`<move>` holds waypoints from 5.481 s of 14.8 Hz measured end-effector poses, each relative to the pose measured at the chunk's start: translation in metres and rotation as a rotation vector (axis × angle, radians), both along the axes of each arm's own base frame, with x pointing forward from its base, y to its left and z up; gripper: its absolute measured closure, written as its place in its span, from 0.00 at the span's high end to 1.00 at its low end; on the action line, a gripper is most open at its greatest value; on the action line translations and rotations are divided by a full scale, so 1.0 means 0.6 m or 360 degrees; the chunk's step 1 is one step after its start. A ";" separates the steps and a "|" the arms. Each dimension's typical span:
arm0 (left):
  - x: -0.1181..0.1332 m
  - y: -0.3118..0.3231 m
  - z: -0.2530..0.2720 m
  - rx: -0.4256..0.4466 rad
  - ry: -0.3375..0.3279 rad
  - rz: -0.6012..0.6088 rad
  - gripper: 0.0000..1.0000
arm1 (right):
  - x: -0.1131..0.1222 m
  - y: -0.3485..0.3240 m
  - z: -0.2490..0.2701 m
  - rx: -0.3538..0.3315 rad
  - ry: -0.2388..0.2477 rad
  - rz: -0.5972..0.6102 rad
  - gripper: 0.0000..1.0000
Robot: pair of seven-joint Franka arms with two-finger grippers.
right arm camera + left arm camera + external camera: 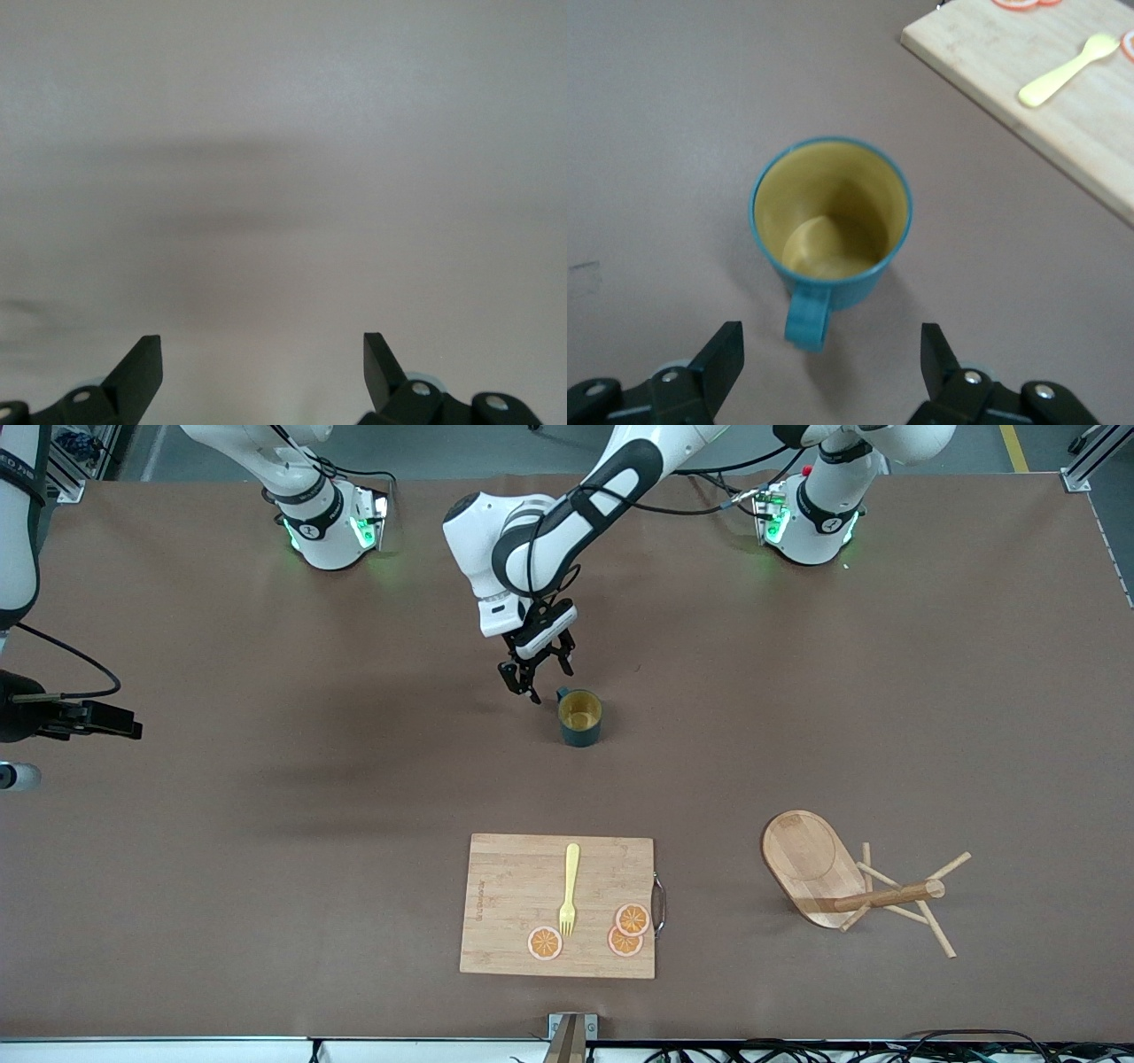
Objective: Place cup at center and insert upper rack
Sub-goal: 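Lower the left gripper onto the mug handle and close it, then lift the mug by its handle and carry it to the wooden stand, then lower the mug onto the stand peg and open the left gripper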
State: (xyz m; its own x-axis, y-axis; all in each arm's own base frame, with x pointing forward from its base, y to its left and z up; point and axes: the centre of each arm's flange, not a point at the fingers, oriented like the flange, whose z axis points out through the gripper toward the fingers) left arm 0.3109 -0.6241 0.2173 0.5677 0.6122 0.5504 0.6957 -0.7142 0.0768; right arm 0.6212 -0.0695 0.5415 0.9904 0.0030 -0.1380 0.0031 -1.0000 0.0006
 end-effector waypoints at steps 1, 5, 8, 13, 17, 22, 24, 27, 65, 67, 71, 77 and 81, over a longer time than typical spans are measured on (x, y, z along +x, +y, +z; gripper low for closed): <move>-0.008 -0.002 -0.010 0.0013 0.0000 -0.0007 0.89 | 0.001 0.001 0.006 0.0000 -0.0010 0.0001 1.00; -0.016 0.000 -0.028 0.0057 0.0006 -0.0007 0.81 | -0.012 -0.005 0.011 0.0017 0.0062 -0.0015 1.00; -0.009 0.008 -0.049 0.0094 0.0004 0.0000 0.68 | -0.027 -0.012 0.032 0.0024 0.0058 -0.0027 1.00; -0.005 0.011 -0.056 0.0116 -0.0025 -0.0022 0.55 | -0.075 -0.013 0.075 0.0037 0.0020 -0.0032 1.00; -0.004 0.013 -0.059 0.0127 -0.0031 -0.0024 0.44 | -0.124 -0.012 0.087 0.0043 -0.0022 -0.0033 1.00; -0.003 0.013 -0.061 0.0131 -0.0030 -0.0024 0.21 | -0.169 -0.008 0.118 0.0037 -0.0070 -0.0024 1.00; -0.001 0.012 -0.058 0.0126 -0.0034 -0.0021 0.21 | -0.182 -0.005 0.133 0.0030 -0.0092 -0.0016 1.00; 0.023 0.012 -0.029 0.0121 -0.0050 0.0002 0.21 | -0.202 -0.002 0.156 0.0031 -0.0107 -0.0012 1.00; 0.679 0.952 0.324 -0.2247 0.0891 0.0484 0.21 | -0.222 0.009 0.179 0.0030 -0.0130 0.0006 1.00; 0.683 0.968 0.313 -0.2307 0.0887 0.0512 0.21 | -0.221 0.009 0.179 0.0029 -0.0130 0.0008 1.00; 0.687 1.024 0.290 -0.2448 0.0887 0.0572 0.21 | -0.221 0.010 0.179 0.0029 -0.0130 0.0009 1.00; 0.690 1.062 0.241 -0.2511 0.0894 0.0585 0.21 | -0.221 0.011 0.179 0.0029 -0.0132 0.0010 1.00; 0.689 1.089 0.235 -0.2532 0.0872 0.0617 0.21 | -0.220 0.012 0.179 0.0028 -0.0136 0.0013 1.00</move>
